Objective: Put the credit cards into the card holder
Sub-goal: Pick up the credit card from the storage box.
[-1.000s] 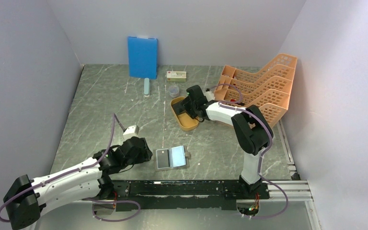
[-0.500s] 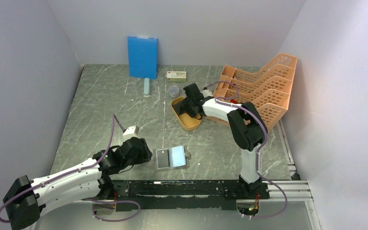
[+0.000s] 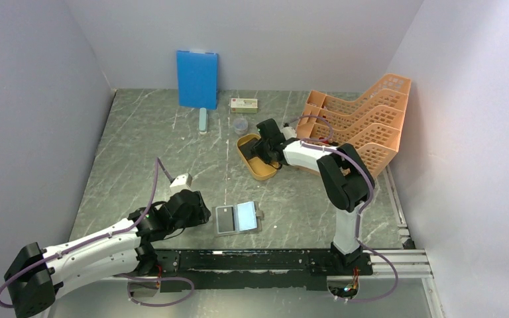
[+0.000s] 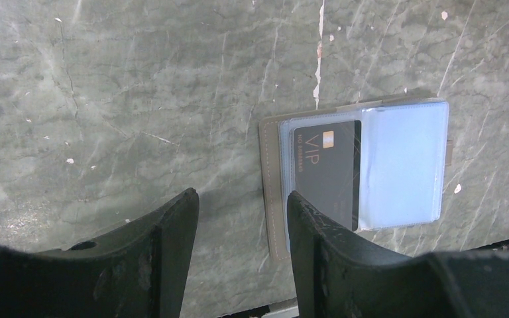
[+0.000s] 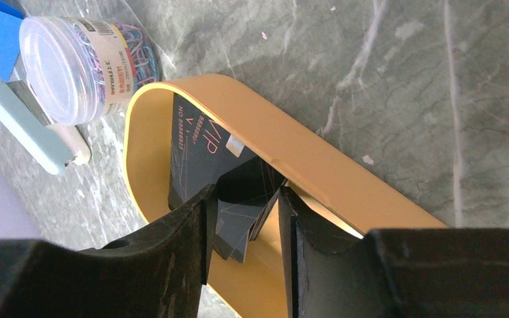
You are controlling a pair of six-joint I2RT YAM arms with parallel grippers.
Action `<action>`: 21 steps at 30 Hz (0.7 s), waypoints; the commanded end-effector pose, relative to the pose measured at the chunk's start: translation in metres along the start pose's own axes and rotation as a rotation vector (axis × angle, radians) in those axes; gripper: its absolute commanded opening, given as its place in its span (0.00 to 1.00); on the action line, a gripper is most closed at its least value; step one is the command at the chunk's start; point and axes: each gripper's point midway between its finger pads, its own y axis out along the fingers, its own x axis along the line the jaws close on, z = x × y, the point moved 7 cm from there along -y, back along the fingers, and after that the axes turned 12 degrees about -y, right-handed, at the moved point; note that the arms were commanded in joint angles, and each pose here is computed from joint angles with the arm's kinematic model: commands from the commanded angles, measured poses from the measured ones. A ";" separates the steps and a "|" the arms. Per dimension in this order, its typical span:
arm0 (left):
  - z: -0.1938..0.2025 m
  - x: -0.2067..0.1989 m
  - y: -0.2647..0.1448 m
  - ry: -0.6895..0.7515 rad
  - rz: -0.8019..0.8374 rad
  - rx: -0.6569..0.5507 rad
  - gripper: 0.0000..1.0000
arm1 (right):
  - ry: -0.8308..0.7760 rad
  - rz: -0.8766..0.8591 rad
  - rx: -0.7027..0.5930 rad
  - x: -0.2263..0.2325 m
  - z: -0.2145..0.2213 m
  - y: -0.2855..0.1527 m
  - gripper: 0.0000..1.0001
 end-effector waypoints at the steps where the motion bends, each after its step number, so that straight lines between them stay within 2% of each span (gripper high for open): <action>1: 0.001 -0.005 0.001 -0.015 0.025 0.008 0.56 | -0.018 0.070 0.014 -0.021 0.004 -0.003 0.41; 7: 0.002 -0.004 0.002 -0.017 0.025 0.012 0.56 | -0.018 0.052 0.002 -0.019 0.001 -0.007 0.39; 14: 0.002 -0.004 0.001 -0.016 0.025 0.013 0.56 | -0.017 0.041 -0.006 -0.018 0.000 -0.011 0.26; 21: 0.001 -0.004 0.001 -0.017 0.026 0.012 0.56 | -0.016 0.028 -0.019 -0.016 -0.004 -0.018 0.18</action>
